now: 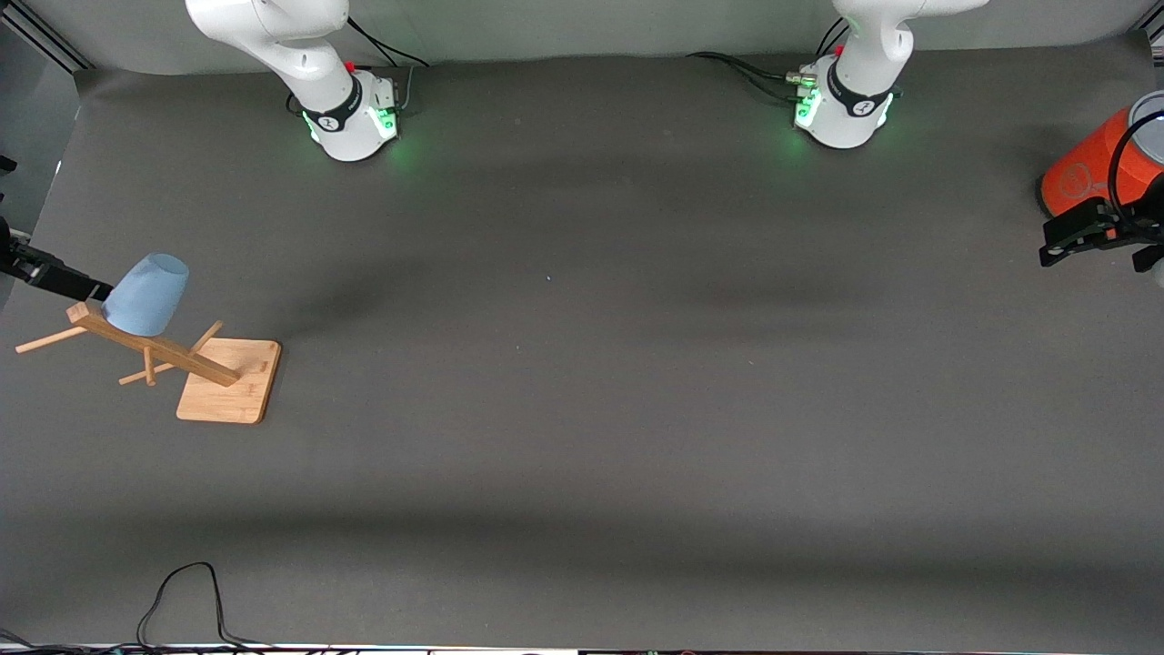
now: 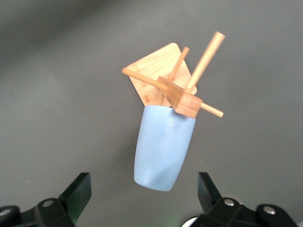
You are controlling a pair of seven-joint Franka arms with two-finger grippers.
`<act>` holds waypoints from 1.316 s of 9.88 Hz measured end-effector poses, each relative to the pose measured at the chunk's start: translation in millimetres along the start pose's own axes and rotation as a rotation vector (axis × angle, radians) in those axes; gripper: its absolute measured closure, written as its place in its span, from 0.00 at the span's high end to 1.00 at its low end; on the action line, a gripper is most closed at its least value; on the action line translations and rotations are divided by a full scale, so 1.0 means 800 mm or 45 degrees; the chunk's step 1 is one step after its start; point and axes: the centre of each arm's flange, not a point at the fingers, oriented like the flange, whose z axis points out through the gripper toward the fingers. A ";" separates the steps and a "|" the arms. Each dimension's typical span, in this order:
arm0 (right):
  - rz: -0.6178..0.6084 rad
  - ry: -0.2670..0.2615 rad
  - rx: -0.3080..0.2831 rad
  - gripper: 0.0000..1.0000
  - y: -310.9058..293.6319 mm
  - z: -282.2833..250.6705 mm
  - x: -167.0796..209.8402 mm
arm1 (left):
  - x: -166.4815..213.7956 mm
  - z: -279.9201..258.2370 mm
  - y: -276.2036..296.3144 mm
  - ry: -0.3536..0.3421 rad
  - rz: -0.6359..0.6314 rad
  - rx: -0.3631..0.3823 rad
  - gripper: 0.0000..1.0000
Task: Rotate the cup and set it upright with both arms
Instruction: 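Grasp the light blue cup on the wooden stand with the right gripper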
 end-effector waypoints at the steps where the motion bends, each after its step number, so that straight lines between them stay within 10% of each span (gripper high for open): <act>1: 0.149 -0.011 0.004 1.00 0.000 0.004 0.000 | 0.000 0.000 0.000 0.001 0.000 0.000 1.00; 4: 0.426 -0.022 0.004 1.00 0.010 0.009 0.005 | 0.000 -0.001 0.001 0.005 0.001 0.000 1.00; 13: 0.500 0.010 0.096 1.00 0.032 0.126 0.002 | 0.000 -0.001 0.002 0.006 0.003 0.000 1.00</act>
